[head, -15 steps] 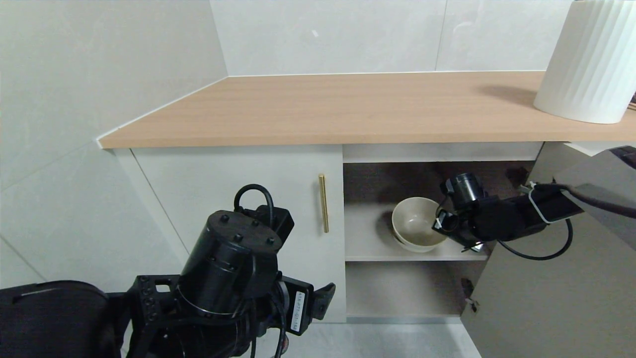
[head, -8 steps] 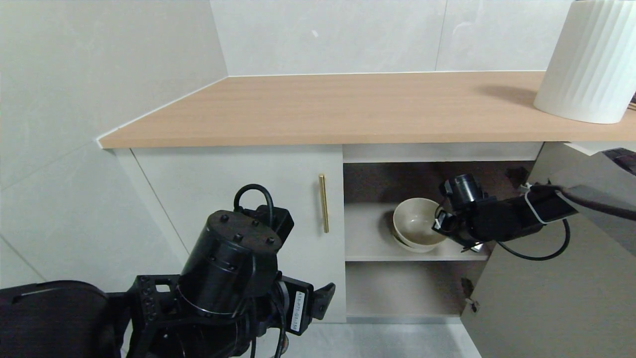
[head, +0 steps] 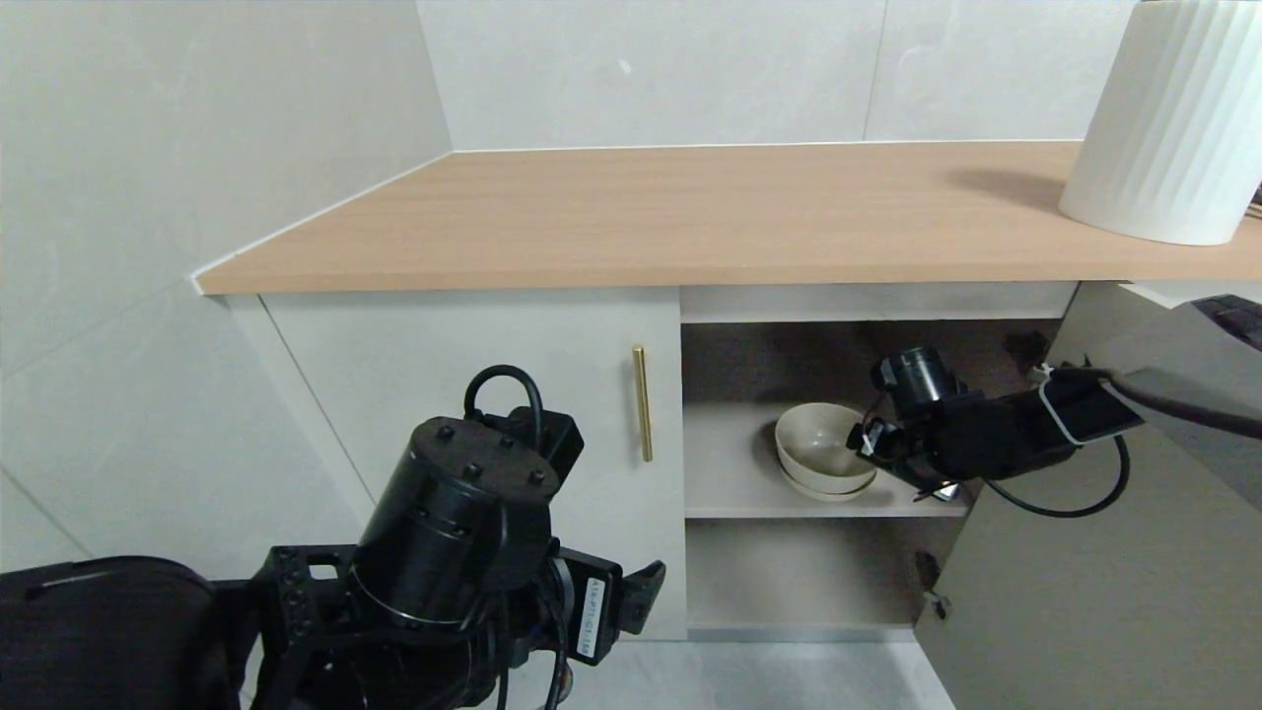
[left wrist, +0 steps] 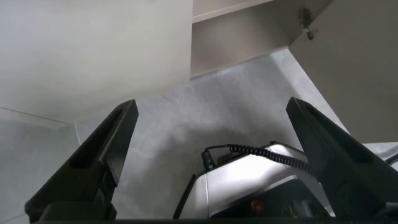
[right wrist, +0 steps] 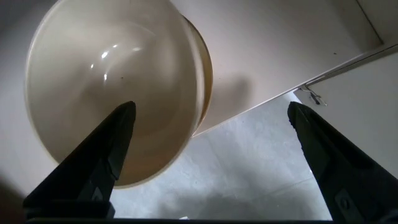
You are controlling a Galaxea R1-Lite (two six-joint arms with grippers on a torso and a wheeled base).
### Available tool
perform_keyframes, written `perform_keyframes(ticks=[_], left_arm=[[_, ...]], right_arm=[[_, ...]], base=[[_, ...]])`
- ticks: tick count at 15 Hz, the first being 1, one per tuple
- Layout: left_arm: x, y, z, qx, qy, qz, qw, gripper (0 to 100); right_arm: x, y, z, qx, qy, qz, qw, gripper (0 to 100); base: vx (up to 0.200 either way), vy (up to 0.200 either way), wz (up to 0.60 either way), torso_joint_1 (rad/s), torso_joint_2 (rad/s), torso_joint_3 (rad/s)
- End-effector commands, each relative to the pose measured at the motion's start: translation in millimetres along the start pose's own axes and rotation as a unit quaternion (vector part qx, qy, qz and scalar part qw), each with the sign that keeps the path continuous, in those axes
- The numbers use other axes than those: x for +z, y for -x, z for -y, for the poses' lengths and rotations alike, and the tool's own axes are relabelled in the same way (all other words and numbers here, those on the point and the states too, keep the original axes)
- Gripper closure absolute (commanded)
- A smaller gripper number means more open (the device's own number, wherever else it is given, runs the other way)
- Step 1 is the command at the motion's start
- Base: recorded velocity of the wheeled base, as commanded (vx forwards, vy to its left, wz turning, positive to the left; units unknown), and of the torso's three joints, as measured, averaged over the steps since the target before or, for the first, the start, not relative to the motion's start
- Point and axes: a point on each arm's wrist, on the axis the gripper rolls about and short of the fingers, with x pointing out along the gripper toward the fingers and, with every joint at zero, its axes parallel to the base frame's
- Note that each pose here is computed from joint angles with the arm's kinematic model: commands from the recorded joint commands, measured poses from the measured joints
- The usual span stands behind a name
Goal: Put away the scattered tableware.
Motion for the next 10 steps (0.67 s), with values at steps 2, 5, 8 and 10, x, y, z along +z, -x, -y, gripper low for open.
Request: perform_keyframes(ticks=[2, 5, 8, 10], left_arm=[[0.5, 0, 0.1, 0.0, 0.001, 0.001, 1.0, 0], [4.0, -1, -5.4, 0.014, 0.013, 0.008, 0.9998, 0], [21.0, 16, -23.5, 0.033, 0.047, 0.058, 0.9966, 0], [35.4, 32, -54.5, 0.07, 0.089, 0.098, 0.9887, 0]], right_arm=[[2, 3, 0, 0.002, -0.001, 0.002, 1.0, 0], [-4, 41, -11, 0.031, 0.02, -0.006, 0.999, 0], [-12, 118, -11, 0.072, 0.082, -0.019, 0.994, 0], [-6, 183, 9, 0.123, 0.107, -0.024, 0.986, 0]], base=[[0.0, 0.0, 0.0, 0.0, 0.0, 0.0], [0.0, 0.0, 0.0, 0.0, 0.0, 0.0], [0.0, 0.0, 0.0, 0.0, 0.0, 0.0], [0.0, 0.0, 0.0, 0.0, 0.0, 0.0]])
